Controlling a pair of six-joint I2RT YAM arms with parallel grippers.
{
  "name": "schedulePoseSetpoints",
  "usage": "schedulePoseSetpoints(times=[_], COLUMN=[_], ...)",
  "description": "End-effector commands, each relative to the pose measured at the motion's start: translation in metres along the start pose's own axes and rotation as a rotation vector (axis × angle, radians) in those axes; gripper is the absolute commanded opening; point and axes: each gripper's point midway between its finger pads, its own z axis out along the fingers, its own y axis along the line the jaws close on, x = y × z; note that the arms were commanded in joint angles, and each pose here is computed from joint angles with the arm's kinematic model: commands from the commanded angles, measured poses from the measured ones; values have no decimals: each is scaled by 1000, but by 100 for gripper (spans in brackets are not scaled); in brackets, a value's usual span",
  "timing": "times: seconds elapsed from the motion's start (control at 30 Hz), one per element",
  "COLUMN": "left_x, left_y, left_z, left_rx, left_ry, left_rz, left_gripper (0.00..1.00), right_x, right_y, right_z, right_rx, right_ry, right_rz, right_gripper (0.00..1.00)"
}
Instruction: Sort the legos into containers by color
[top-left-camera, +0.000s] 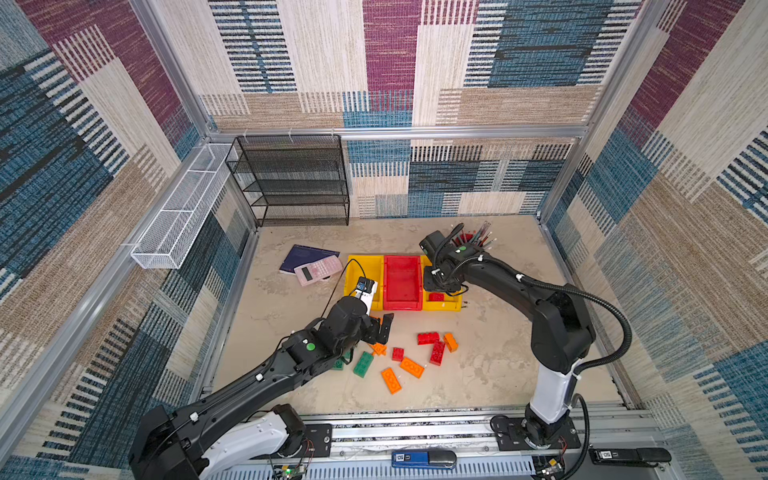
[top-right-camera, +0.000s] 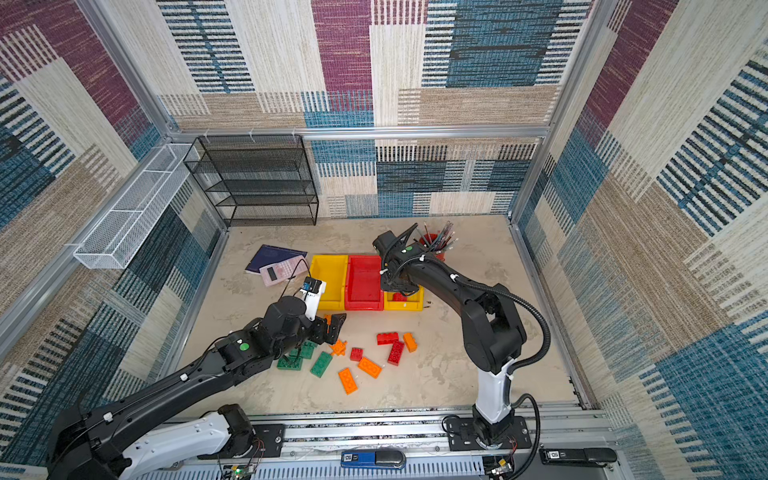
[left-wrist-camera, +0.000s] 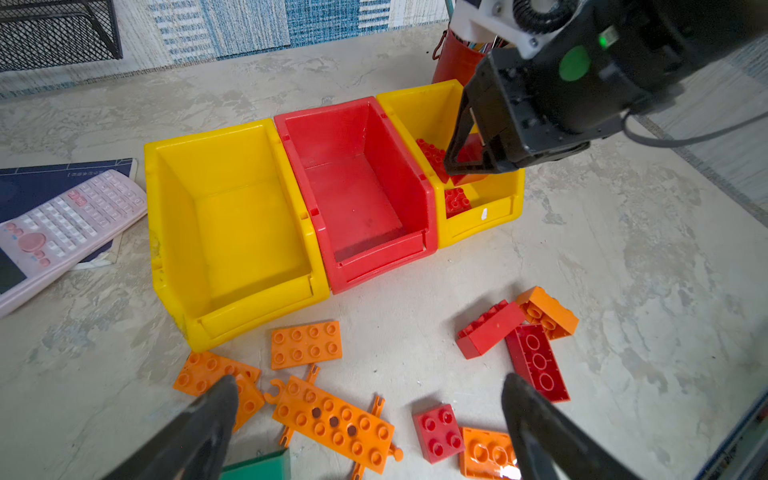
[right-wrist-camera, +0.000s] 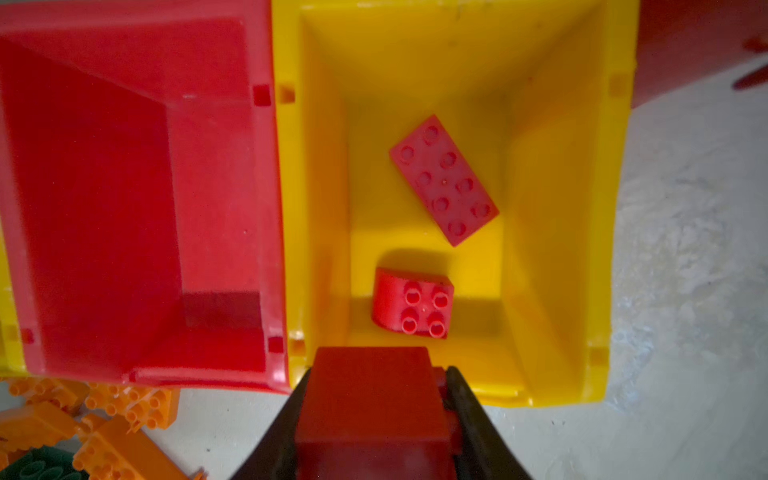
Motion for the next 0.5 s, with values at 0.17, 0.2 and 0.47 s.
schedulePoseSetpoints(times=[0.17,0.2,0.47], left_x=[-2,-2,0], left_y=[17,18,27], left_z=[-21,-22,-38], left_rx=[-59,-62,-90], left_ry=[-48,-49,-46], left_rz=[-26,-26,-13], left_gripper=[99,99,99], right_x=[-11,-12,-21], right_y=[-16,-18,-19], right_z=[21,24,16], right_rx=[43,44,36], right_ry=[-2,-3,-9], right_rz=[-17,-14,8], right_gripper=[34,36,58])
